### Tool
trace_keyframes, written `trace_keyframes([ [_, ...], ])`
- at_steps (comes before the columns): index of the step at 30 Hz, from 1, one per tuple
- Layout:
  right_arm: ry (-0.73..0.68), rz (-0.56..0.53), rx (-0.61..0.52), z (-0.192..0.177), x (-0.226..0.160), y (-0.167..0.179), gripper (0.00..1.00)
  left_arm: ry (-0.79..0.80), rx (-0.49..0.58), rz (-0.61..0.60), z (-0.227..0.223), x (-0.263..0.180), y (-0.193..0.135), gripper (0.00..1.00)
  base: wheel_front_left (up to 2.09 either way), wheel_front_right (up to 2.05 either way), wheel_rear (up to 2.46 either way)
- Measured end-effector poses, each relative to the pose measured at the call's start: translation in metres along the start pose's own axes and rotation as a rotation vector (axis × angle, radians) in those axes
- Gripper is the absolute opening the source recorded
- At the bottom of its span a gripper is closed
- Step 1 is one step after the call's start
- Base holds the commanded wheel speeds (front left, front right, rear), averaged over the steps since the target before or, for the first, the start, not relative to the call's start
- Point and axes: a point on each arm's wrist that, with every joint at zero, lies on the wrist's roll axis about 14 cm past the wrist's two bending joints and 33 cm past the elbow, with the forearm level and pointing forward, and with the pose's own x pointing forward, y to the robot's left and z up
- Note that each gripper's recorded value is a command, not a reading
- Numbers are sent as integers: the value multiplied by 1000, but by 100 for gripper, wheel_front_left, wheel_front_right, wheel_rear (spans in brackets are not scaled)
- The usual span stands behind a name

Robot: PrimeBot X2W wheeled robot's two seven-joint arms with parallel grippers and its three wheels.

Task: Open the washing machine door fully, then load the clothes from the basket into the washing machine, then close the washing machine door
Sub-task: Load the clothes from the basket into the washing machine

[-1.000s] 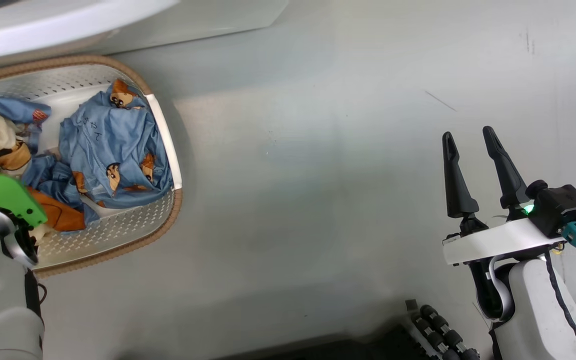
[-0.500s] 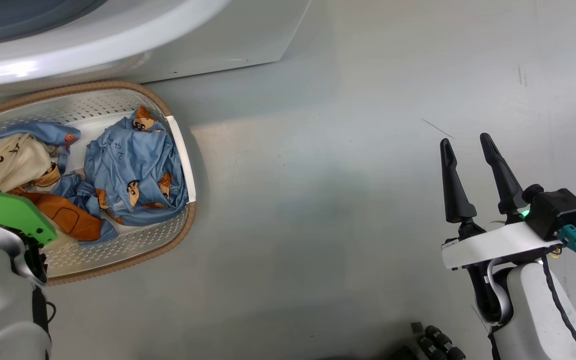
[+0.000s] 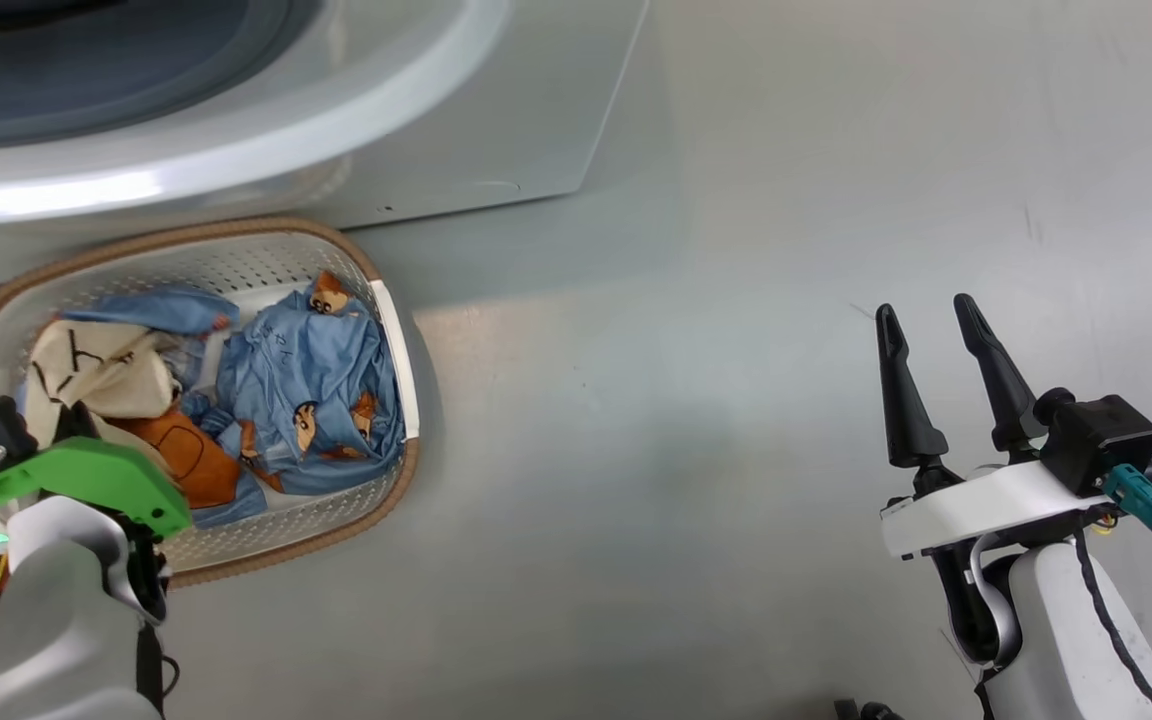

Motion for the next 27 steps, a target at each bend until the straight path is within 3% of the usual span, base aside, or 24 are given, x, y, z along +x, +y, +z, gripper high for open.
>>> trace_keyframes([
  [17,-80,66,-35,33,-36,23,100,-175,-51,-93,35,-69,0,0,0,0,0],
  [27,-135,88,-77,49,-71,30,100,-426,-64,-126,93,-125,12,0,0,0,0],
])
